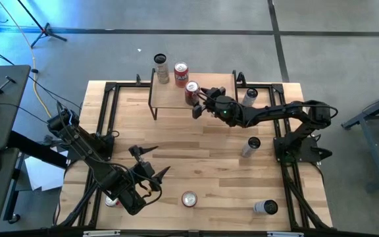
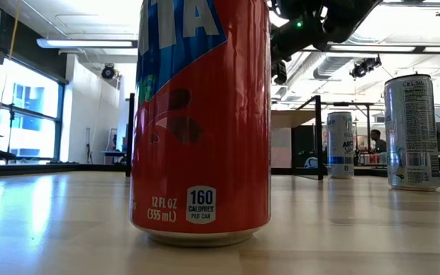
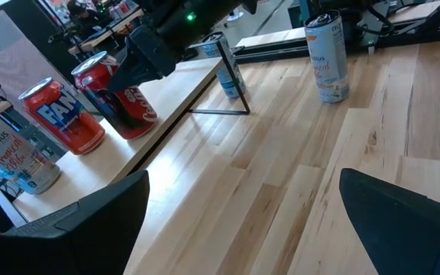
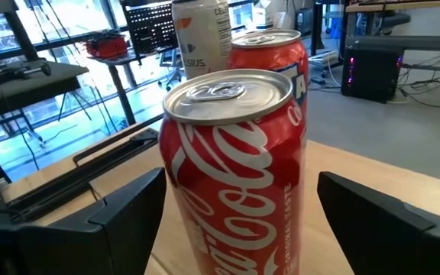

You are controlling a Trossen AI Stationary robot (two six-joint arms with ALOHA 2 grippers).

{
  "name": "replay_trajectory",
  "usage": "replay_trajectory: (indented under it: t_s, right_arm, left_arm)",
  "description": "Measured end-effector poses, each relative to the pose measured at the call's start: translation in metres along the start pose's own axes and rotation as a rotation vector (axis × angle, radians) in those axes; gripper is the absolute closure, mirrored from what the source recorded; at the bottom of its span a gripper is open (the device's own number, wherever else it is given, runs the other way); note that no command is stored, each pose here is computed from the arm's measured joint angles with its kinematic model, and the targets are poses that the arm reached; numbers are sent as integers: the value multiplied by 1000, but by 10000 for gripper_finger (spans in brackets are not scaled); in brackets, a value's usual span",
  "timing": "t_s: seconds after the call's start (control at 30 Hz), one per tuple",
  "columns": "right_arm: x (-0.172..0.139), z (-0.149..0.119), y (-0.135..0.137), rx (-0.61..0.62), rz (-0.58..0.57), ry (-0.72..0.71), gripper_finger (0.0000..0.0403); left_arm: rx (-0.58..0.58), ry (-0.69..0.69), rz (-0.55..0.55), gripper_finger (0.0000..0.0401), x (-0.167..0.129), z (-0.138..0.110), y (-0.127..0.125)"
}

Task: Place canned beverage on shelf
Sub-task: Put the red and white soda can on the shelf

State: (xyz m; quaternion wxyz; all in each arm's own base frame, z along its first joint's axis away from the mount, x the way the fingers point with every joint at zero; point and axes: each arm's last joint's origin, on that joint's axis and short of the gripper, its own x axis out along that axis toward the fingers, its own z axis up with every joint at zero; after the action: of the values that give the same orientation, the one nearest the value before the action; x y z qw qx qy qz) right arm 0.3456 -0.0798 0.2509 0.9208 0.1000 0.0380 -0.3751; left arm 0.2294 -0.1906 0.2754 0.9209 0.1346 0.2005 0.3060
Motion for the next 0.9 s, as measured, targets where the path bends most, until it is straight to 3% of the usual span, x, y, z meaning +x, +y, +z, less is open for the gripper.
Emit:
replay_trajectory:
  t_s: [0.57, 0.9]
  right_arm:
    - [2, 1, -2, 2, 24, 6, 79]
    - [4, 2, -4, -5, 48, 12, 159]
  left_arm:
    - [1, 0, 0, 1, 0, 0, 0]
    - [1, 0, 0, 1, 0, 0, 0]
